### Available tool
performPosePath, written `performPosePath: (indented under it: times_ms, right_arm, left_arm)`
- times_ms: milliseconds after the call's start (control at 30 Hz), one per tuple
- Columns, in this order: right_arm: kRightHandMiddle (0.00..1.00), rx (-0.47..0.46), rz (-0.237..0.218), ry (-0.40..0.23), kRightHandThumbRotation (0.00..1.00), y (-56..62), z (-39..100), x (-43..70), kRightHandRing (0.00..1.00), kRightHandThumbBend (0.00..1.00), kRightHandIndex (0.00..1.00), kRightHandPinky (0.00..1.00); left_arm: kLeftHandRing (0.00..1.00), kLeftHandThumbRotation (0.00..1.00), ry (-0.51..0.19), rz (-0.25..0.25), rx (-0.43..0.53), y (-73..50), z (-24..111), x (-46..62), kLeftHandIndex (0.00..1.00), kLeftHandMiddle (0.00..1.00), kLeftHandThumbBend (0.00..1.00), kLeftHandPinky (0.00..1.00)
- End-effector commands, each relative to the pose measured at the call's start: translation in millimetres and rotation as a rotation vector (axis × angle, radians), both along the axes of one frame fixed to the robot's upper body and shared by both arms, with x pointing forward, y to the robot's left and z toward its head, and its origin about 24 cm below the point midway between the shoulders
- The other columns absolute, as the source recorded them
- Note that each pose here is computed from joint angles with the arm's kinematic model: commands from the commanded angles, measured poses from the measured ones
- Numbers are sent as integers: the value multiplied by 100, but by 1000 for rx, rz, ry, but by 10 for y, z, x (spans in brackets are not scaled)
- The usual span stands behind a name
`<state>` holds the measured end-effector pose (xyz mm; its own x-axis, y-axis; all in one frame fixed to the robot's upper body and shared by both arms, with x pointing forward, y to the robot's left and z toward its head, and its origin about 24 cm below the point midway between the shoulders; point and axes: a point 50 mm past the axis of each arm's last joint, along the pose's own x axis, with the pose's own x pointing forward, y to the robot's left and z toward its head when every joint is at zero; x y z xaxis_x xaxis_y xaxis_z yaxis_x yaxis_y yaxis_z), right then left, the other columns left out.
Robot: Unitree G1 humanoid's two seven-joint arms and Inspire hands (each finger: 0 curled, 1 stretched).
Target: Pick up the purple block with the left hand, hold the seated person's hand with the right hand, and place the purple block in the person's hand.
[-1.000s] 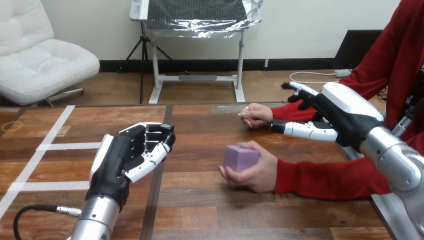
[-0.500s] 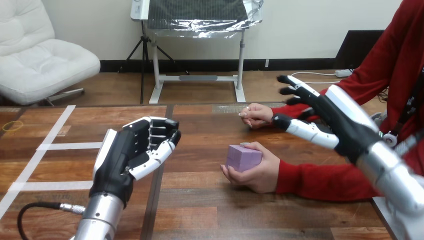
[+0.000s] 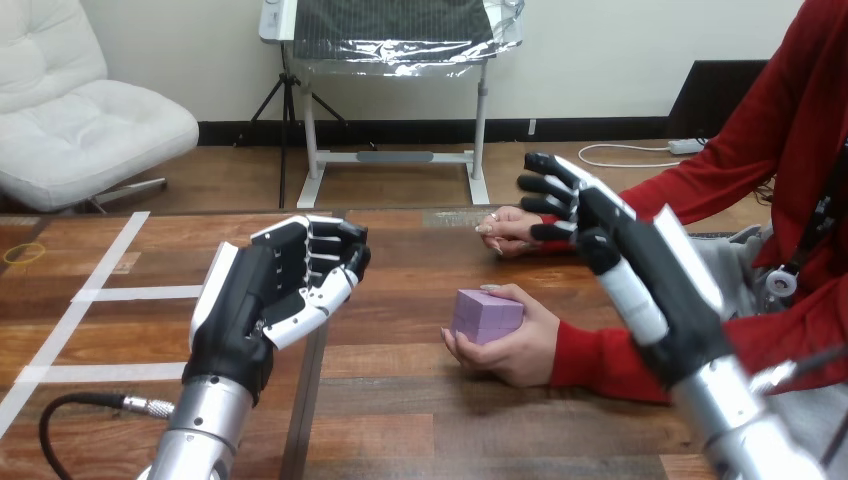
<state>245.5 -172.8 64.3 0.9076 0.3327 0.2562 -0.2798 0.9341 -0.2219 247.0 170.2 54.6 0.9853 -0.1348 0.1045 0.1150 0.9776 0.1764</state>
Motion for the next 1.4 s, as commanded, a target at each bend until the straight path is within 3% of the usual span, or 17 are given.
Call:
performPosePath:
  times_ms: [0,333,733,1067,1367]
  right_arm:
    - [85,89,6,-55,100,38,82,-33,84,94,90,80]
    - [85,164,40,-15,100,107,-11,-202,83,92,88,78]
    - [84,280,49,14,100,194,-45,-388,84,91,87,84]
    - [84,258,74,13,100,207,-26,-399,84,92,87,85]
    - [83,247,82,1,100,207,-4,-387,83,91,87,83]
  left_arm:
    - [54,23,-131,-25,-19,-59,279,58,55,57,33,47]
    - [53,21,-164,-50,-43,-90,303,26,56,57,32,44]
    - [51,20,-209,-95,-59,-168,288,0,64,57,31,39]
    - [55,25,-217,-117,-71,-232,256,-33,74,62,32,40]
    - [62,40,-216,-131,-77,-230,246,-44,78,69,30,43]
